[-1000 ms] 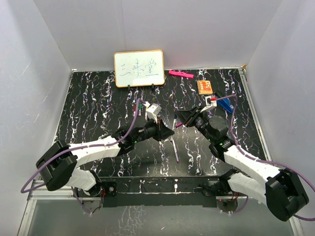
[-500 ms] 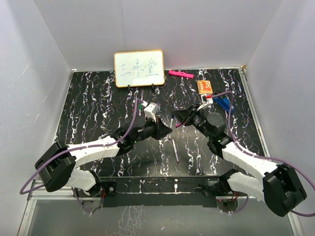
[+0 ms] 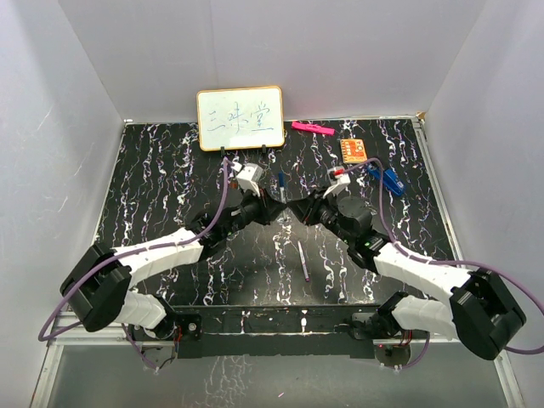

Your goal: Insert the pens into the pen caps

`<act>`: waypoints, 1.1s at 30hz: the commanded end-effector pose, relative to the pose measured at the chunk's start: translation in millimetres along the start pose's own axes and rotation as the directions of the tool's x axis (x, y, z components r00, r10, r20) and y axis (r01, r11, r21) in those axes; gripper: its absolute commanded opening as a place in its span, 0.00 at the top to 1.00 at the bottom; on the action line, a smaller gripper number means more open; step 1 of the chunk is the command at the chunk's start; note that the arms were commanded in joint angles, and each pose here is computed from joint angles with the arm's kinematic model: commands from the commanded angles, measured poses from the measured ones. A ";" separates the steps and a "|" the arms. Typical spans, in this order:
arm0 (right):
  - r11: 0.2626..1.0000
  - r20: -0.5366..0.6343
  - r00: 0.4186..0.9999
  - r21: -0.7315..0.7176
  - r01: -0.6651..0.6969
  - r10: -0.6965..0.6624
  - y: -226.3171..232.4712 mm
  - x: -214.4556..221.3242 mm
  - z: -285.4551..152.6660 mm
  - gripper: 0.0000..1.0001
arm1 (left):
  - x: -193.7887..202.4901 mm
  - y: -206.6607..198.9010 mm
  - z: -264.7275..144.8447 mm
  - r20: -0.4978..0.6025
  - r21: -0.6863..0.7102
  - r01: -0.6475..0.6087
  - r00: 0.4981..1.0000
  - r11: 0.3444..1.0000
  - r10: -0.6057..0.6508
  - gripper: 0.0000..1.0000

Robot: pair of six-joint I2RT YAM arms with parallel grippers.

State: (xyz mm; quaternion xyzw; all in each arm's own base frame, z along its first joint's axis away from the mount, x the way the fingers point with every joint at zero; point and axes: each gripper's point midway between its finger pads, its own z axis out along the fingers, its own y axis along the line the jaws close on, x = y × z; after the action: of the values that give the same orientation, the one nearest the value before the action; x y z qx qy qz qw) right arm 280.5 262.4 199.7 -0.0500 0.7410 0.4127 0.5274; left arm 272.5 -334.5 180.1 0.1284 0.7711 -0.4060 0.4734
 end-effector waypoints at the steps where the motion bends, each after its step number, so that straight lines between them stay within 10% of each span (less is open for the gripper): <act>1: 0.999 -0.259 0.966 0.053 0.002 0.012 -15.4 77.2 -13.3 1.00 | -123.5 -44.8 -13.4 0.370 0.106 -0.054 0.929 0.993 0.011 1.00; 18: 0.975 -0.157 0.988 0.217 0.049 -0.015 -28.3 36.6 -16.5 0.99 | -101.0 -0.1 -23.1 0.257 -0.119 -0.090 0.959 0.989 0.119 1.00; 22: 0.919 -0.126 0.992 0.388 0.065 -0.016 -50.4 18.2 -23.7 0.80 | -80.0 32.9 -11.8 0.086 -0.287 -0.130 0.983 0.949 0.161 1.00; 26: 0.824 -0.114 0.993 0.562 0.078 -0.016 -74.0 3.4 -34.6 0.31 | -42.8 69.7 5.6 -0.157 -0.418 -0.216 0.974 0.882 0.164 1.00; 33: 0.733 -0.096 0.995 0.677 0.061 0.006 -84.6 -11.1 -46.0 0.11 | 3.8 116.6 22.5 -0.367 -0.536 -0.288 0.926 0.793 0.089 1.00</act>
State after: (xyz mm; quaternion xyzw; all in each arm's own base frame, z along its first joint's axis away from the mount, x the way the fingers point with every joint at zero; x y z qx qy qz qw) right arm 290.8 196.4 156.4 0.0690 0.8658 0.1551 0.4707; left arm 356.5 -305.8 148.3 0.1175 0.8688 -0.1582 0.4543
